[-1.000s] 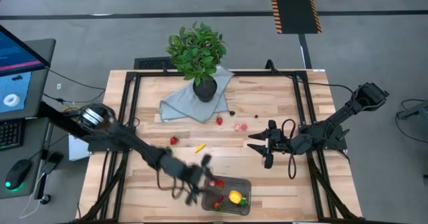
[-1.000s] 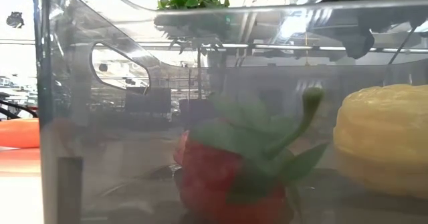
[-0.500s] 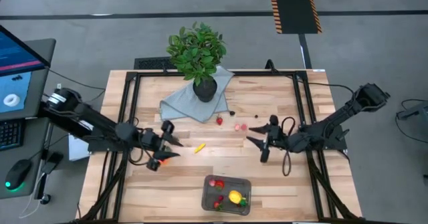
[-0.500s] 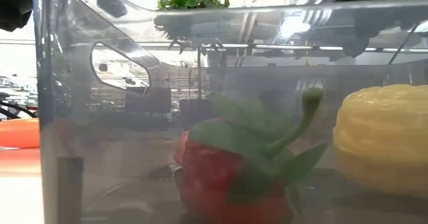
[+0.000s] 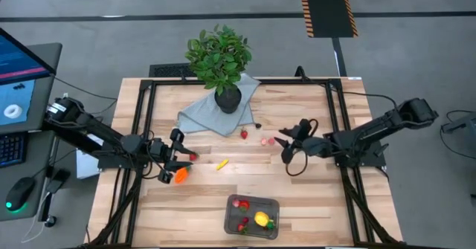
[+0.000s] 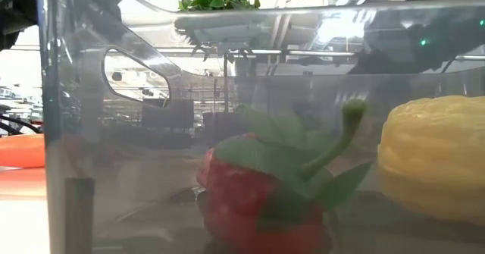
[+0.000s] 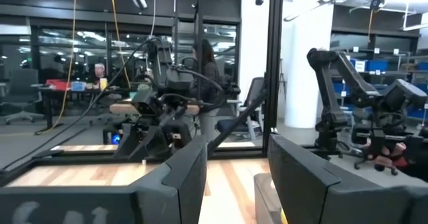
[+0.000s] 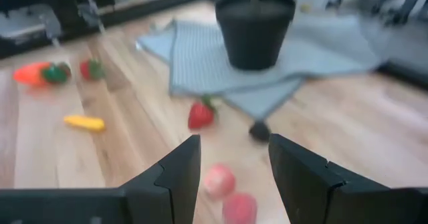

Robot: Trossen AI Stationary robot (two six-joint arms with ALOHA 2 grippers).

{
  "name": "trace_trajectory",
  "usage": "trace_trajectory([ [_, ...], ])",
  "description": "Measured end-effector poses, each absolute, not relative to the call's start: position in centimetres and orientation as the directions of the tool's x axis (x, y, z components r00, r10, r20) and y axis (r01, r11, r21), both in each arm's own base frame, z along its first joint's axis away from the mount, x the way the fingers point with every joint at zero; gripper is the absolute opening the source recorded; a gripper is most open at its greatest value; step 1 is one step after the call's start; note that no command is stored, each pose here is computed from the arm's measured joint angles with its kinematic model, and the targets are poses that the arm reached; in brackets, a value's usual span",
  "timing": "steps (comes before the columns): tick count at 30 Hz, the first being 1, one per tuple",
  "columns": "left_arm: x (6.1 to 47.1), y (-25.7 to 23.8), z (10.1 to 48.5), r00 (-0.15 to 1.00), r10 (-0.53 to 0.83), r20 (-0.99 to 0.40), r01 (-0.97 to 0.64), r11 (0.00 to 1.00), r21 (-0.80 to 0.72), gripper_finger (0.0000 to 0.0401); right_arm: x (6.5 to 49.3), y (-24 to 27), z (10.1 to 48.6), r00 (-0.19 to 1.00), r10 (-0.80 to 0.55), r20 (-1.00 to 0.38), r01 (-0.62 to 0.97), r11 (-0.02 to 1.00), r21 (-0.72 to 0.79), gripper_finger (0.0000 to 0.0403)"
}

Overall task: Pick and placing Produce into tupperware
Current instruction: Put the pink peach into the black bin

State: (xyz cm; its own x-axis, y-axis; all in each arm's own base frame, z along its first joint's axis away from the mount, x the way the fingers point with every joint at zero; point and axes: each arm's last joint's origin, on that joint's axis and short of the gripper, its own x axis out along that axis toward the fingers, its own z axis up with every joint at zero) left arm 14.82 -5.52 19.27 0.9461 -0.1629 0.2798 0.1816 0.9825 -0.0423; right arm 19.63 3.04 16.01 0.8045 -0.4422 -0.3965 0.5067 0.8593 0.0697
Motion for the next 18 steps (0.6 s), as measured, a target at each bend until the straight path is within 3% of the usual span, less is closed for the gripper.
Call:
trace_trajectory([
  [13, 14.8, -5.6, 19.2, 0.942, -0.193, 0.275, 0.210, 0.977, -0.033, 0.0148, 20.4, 2.0, 13.2, 0.753, -0.309, -0.580, 0.468, 0.872, 0.142, 0.0201],
  [18, 14.8, -5.6, 19.2, 0.941, -0.200, 0.275, 0.216, 0.976, -0.031, 0.0148, 21.2, 2.1, 12.0, 0.753, -0.292, -0.590, 0.444, 0.887, 0.128, 0.0201],
])
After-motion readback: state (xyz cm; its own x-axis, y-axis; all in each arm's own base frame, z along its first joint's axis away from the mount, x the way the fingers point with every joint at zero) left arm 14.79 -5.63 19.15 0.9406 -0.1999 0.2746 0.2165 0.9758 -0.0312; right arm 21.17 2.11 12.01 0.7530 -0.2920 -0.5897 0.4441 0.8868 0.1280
